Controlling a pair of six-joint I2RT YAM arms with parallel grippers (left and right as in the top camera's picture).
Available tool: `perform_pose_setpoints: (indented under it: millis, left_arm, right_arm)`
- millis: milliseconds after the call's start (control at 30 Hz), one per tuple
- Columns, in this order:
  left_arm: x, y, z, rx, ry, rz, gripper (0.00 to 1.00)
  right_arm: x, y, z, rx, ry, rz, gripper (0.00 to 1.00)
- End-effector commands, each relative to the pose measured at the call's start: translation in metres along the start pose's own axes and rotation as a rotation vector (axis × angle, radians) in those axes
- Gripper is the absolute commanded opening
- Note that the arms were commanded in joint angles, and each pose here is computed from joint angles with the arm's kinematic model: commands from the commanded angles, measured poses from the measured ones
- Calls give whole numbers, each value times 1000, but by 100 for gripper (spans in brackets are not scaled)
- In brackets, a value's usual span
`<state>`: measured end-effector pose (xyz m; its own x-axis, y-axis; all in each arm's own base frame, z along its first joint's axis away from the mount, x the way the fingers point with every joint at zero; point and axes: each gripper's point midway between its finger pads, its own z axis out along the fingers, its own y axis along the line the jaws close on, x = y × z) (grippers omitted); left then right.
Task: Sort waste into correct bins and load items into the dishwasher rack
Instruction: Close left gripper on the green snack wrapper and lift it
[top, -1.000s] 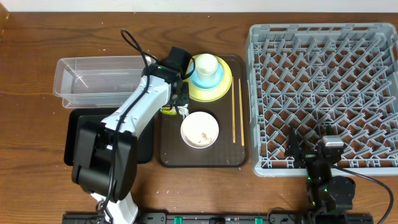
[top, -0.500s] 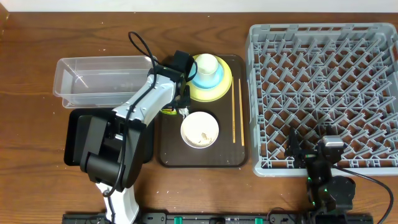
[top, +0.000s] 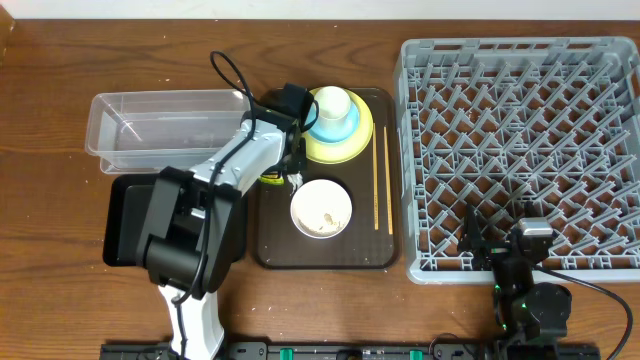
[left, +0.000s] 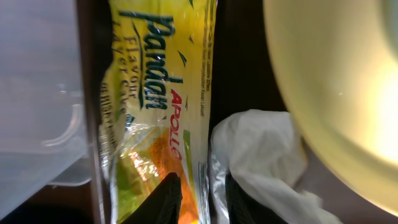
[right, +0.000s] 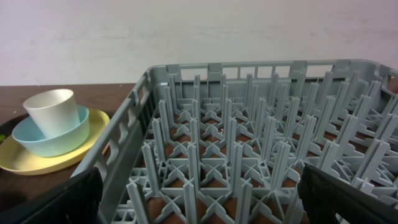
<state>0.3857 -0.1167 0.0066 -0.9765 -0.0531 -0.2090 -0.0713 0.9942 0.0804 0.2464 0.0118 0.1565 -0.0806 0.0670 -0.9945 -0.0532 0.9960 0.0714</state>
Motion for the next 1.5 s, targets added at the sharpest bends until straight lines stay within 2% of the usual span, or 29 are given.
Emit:
perform_pose_setpoints:
  millis: [0,433,600,667,867,1233,1467]
  left_arm:
    - [6,3,10,-27,20,-6,27]
    - [9,3,22,-34,37,-3,27]
    - [9,2,22,-34,37,-3,8]
    - [10,3,22,-35,40,-2,6]
    - [6,3,11,-26,21,-5,6]
    - [-14,7,-60,34,-116,-31,6]
    - [-13,10,-75,41,-131,-34,6]
  right_arm:
    - [1,-3,0,11,3,13,99]
    - [1,-3,0,12,3,13,99]
    - [1,-3,0,12,3,13,99]
    - [1,-3,0,11,3,13,99]
    - [1,-3,0,12,4,13,99]
    - [1,-3,0,11,3,13,99]
    - [1,-3,0,11,3,13,99]
